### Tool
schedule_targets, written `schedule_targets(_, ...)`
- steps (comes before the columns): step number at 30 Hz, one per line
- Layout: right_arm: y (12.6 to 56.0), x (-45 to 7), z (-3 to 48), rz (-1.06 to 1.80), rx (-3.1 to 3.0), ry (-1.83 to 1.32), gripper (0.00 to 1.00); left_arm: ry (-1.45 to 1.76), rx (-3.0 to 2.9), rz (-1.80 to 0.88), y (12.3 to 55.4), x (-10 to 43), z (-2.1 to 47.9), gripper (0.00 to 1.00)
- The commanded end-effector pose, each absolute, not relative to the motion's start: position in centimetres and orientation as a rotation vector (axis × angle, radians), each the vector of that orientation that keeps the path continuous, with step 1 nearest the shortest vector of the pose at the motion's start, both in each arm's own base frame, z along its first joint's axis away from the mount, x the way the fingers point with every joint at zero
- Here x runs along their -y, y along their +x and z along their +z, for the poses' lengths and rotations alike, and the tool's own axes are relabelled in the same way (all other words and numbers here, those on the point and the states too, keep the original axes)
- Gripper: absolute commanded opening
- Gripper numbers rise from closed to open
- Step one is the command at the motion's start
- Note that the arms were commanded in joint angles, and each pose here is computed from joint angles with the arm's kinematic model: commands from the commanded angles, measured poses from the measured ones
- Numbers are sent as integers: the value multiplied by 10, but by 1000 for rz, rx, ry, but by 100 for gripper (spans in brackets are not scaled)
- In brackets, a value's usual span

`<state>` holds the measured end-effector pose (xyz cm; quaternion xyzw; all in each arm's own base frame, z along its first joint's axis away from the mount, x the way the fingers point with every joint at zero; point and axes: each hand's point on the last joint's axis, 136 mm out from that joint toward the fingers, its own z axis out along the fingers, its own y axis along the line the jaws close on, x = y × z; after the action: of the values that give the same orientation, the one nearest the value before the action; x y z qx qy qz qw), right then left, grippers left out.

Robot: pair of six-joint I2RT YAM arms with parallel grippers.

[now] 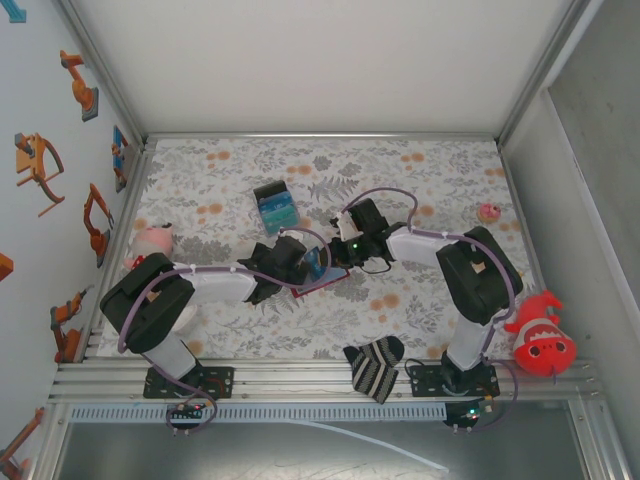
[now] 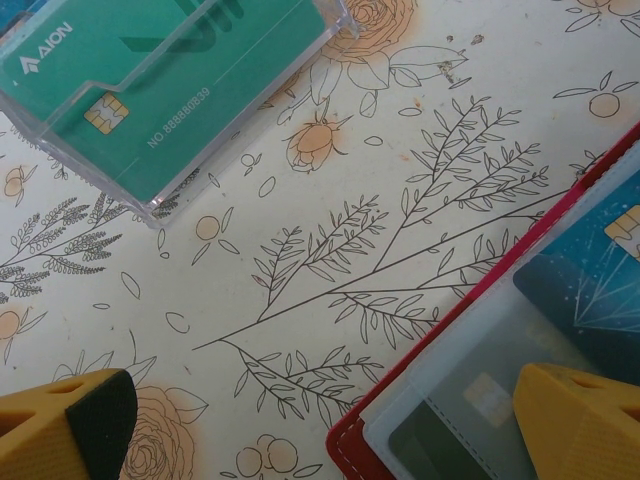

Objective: Take the credit cards out of the card holder

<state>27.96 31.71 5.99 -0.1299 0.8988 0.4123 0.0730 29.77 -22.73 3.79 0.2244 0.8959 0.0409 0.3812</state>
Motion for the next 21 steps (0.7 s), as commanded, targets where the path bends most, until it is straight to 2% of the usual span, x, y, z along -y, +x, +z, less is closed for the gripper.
schedule_targets(1,282,-320,60,1281,-2681,-378,16,610,-2326,159,290,218,26,97)
schedule_targets(8,284,-311,57,1178,-2704,-392,0,584,-2319,159,289,213,28,97)
schedule_targets(16,289,-298,85,1042,-2624,-466,0,567,-2288,142,287,209,42,97)
schedule_targets(21,289,-295,103,1016,-2566,-528,0,526,-2232,104,287,206,71,97)
